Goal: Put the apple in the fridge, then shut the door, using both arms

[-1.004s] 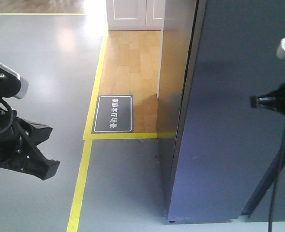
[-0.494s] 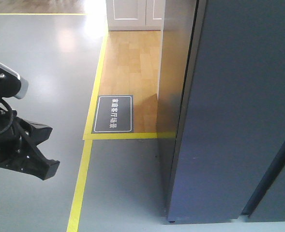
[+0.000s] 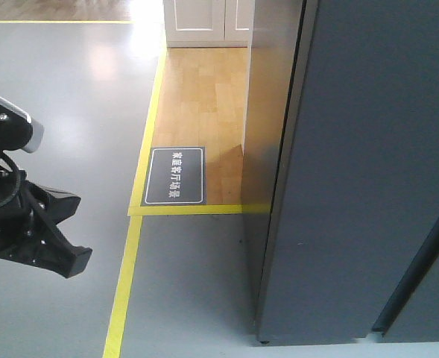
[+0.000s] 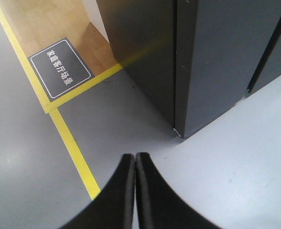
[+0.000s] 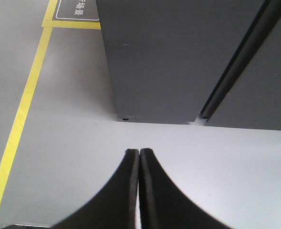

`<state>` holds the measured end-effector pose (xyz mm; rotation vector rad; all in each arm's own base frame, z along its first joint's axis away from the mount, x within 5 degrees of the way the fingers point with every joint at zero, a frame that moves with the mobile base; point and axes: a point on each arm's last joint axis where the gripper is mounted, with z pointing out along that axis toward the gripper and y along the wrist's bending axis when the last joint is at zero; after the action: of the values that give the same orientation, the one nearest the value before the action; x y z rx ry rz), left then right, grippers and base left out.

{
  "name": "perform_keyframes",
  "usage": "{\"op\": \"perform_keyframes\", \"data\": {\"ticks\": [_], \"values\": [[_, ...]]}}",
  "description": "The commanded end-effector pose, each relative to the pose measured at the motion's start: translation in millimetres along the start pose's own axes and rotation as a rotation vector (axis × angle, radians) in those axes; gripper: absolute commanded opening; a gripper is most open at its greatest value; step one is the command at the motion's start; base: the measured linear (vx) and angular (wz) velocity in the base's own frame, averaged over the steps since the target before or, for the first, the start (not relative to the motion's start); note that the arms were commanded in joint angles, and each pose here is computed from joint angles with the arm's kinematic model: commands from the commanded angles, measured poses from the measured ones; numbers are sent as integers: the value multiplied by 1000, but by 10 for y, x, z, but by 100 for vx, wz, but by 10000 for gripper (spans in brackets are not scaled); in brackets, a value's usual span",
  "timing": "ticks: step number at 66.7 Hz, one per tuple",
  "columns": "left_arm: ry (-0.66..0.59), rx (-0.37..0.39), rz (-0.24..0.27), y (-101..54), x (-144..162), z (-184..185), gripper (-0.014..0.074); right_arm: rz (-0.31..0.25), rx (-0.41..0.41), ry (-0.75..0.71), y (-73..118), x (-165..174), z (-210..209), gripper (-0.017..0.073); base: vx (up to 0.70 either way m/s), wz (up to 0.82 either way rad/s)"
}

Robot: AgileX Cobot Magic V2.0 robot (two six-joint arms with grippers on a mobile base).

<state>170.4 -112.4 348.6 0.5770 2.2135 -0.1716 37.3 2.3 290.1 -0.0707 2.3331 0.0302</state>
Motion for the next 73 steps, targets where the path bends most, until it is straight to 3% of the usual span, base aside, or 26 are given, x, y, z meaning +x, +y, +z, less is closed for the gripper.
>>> {"op": "perform_keyframes", "data": {"ticks": [1, 64, 73], "values": [[-98, 7, -5, 8, -119, -93, -6, -15, 20, -56, -17, -35, -82, -3, 0, 0], [-104, 0, -5, 33, -111, -82, -6, -11, 17, -1, -15, 45, -104, -3, 0, 0], [-200, -15, -76, 174, 14, -86, -6, -12, 17, -1, -15, 45, -104, -3, 0, 0]]}}
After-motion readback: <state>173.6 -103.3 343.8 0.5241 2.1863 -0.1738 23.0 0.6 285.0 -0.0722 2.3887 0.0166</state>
